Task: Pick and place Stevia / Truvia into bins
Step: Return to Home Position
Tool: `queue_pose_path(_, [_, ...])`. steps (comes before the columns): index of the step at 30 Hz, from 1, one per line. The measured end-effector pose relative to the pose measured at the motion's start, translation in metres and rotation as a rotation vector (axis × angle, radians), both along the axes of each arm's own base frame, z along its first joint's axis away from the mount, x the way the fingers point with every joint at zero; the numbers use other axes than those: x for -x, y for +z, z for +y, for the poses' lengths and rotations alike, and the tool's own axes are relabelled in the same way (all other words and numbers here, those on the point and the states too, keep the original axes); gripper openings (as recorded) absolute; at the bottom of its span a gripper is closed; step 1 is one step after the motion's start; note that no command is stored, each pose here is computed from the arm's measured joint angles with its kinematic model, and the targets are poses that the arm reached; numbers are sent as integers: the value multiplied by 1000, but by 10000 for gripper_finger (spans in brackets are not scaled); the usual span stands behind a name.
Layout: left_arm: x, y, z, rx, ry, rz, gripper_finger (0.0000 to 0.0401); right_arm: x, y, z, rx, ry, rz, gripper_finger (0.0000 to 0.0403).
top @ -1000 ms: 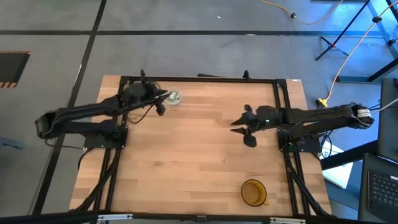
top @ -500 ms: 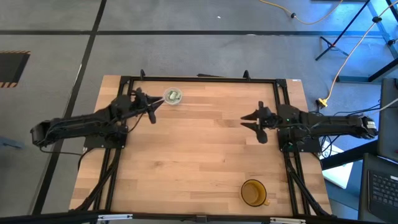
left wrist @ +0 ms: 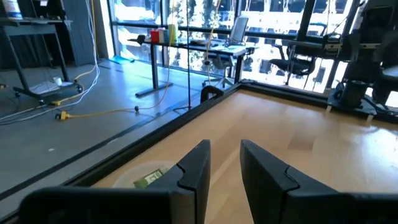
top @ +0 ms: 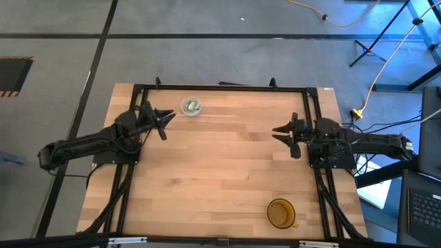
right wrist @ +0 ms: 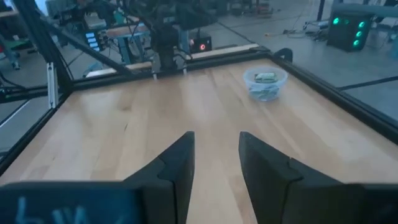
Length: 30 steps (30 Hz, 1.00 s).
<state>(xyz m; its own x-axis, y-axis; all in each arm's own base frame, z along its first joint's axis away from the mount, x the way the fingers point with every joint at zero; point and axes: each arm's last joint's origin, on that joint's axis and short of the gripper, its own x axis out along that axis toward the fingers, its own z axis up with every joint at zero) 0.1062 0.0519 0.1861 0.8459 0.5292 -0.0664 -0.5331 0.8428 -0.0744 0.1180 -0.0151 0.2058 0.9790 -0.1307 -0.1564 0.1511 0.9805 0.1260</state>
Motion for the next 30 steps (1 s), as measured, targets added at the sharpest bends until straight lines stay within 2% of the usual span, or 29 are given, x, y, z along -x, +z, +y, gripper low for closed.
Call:
queue_pose_path(18, [18,-12,-8,10,7,-5,76,18,-12,-3,-16,-57,-46,130])
queue_pose_path(25, [21,-9,-9,26,10,-62,74,24,-10,-2,-1,-57,-83,129])
queue_pose_path(30, [18,-18,-8,25,4,-111,74,25,-8,-2,14,-55,-95,129])
